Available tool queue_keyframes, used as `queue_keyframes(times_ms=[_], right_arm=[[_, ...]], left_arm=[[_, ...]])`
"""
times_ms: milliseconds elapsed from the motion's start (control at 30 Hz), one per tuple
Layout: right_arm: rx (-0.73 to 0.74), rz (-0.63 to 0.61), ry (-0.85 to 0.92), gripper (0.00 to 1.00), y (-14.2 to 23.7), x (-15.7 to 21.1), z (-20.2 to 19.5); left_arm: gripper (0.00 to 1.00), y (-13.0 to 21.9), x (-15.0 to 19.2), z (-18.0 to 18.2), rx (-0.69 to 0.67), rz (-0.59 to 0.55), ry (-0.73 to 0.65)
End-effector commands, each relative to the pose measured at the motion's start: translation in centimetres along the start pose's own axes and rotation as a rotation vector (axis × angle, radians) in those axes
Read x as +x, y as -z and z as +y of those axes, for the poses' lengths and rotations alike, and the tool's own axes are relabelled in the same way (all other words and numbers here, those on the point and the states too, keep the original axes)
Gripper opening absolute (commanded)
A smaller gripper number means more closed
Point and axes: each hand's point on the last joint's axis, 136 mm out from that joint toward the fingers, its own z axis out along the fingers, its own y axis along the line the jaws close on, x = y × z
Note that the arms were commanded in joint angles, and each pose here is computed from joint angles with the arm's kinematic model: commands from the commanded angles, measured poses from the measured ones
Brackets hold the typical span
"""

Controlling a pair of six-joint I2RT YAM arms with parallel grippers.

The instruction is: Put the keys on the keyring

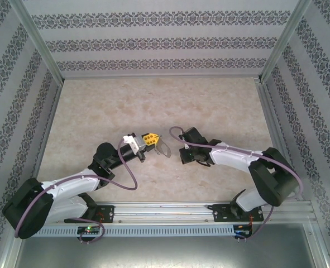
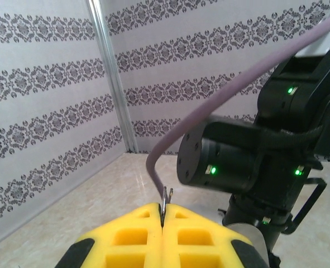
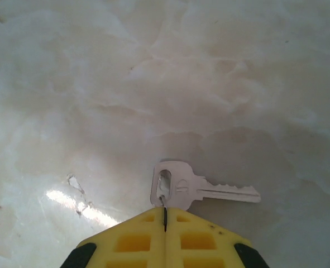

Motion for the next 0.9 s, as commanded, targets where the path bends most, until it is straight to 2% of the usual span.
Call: queue_keyframes(times_ms=[0, 433, 667, 867], right_arm=[[-0.004, -0.033, 0.006, 0.0, -0.4, -1.6, 0.8], [-0.03, -0.01, -0.015, 0.0, -1.8, -1.2, 1.4], [-0.035, -0.022, -0.017, 0.14, -1.7, -1.5, 1.5], [-0.049, -0.03, -0.022, 0.2, -1.7, -1.7, 1.8]], left_arm=[[0.0, 0.3, -0.7, -0.4, 0.002, -0.026, -0.036], [0.0, 0.4, -0.4, -0.5, 0.002, -0.026, -0.039], [0.0, 0.4, -0.4, -0.5, -0.002, -0.026, -0.038], [0.0, 0.3, -0.2, -0.5, -0.001, -0.023, -0.038]])
